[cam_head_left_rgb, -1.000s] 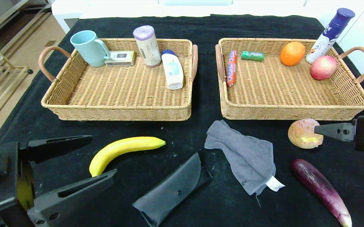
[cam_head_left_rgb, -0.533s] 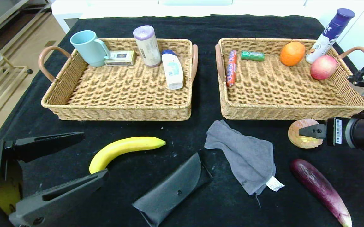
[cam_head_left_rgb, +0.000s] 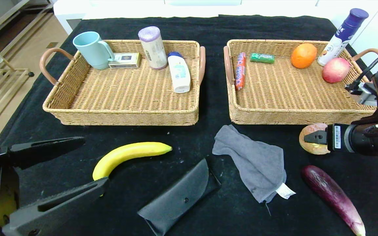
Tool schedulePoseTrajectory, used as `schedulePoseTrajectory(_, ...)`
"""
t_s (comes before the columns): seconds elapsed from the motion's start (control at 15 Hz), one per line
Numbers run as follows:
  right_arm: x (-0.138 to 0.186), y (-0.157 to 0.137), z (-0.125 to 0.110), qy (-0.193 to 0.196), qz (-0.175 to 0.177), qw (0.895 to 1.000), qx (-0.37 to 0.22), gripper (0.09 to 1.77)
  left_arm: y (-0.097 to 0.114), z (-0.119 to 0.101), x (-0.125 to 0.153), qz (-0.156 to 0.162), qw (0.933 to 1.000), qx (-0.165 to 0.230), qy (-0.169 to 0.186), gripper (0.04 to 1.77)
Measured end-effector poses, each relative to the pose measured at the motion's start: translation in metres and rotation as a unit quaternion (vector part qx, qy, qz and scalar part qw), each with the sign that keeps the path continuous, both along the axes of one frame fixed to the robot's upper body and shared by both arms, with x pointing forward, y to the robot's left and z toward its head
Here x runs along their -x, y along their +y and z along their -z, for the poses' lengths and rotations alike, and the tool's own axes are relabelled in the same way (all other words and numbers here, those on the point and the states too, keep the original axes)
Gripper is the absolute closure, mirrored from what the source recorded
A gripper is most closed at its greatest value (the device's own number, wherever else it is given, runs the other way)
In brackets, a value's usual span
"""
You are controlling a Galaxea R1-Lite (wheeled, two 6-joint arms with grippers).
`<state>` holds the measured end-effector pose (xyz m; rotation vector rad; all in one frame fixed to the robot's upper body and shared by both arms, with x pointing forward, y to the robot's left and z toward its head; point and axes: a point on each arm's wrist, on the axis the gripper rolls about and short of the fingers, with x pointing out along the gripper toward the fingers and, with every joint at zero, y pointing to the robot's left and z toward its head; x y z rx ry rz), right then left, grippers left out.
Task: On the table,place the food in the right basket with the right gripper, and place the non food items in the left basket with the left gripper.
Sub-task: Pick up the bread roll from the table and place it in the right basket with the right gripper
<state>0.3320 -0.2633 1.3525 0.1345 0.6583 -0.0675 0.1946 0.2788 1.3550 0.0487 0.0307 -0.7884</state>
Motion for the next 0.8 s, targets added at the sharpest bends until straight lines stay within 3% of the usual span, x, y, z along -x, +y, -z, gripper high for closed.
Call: schedulePoseTrajectory(0.8, -0.025, 0.002, 0.012, -0.007, 0.011, 1.0, -0.001, 0.15, 0.001, -0.002, 0.002, 0.0, 1.0, 0.002, -0.005, 0.09)
